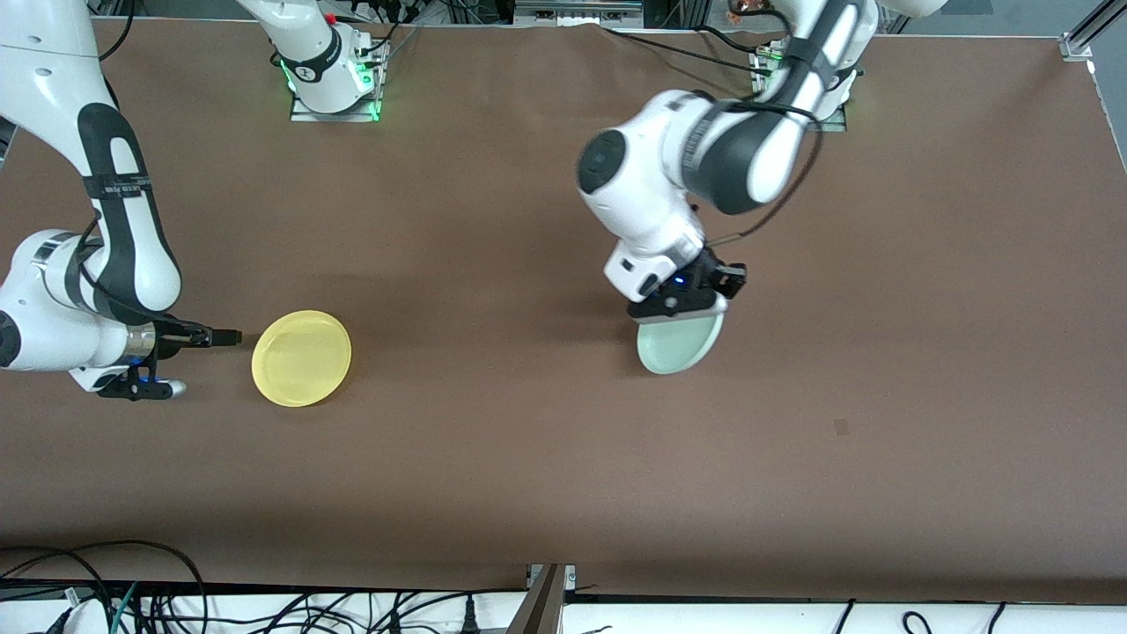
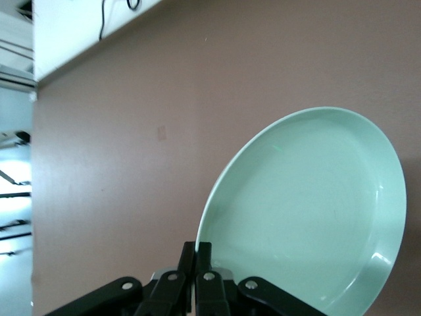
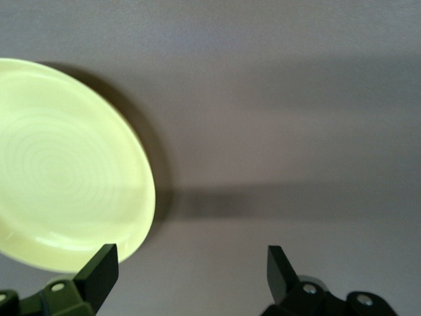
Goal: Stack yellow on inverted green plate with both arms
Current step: 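Lift the green plate with the left gripper while the right gripper grasps the yellow plate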
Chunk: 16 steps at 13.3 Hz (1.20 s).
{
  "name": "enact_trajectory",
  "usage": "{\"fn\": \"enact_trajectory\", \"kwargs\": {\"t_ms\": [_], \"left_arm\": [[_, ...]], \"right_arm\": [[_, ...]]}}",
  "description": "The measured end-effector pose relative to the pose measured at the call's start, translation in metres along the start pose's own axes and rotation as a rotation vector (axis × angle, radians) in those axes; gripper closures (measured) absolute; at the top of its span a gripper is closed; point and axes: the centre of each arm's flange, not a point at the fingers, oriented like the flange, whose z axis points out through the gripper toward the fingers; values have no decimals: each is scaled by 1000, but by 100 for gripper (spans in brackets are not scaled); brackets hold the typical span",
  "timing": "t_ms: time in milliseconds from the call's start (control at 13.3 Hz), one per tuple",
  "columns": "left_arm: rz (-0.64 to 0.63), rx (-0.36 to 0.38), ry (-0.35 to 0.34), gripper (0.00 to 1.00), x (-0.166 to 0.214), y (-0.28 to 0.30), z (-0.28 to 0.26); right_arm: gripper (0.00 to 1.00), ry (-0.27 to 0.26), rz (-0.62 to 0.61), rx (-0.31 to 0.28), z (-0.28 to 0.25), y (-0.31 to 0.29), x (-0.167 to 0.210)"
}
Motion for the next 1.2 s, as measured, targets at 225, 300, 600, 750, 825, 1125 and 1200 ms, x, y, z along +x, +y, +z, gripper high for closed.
{"fn": "enact_trajectory", "kwargs": {"t_ms": [225, 300, 600, 750, 825, 1125, 1200], "left_arm": [[39, 123, 158, 96, -31, 62, -25], [44, 149, 195, 96, -41, 79, -29], [68, 204, 283, 96, -56, 109, -35], [70, 253, 369, 96, -62, 122, -41], [76, 291, 424, 96, -67, 134, -41], [71, 522, 544, 96, -95, 168, -23], [72, 569, 578, 96, -104, 180, -16]], "right_arm": [[0, 53, -19, -3, 26, -13, 1], [0, 61, -26, -1, 33, -18, 0], [0, 69, -14, 56, 44, -25, -2], [0, 76, -33, 68, 50, -24, -1], [0, 75, -39, 69, 53, -23, -1], [12, 77, -44, 69, 55, -22, 0], [28, 80, -51, 68, 55, -22, 0]]}}
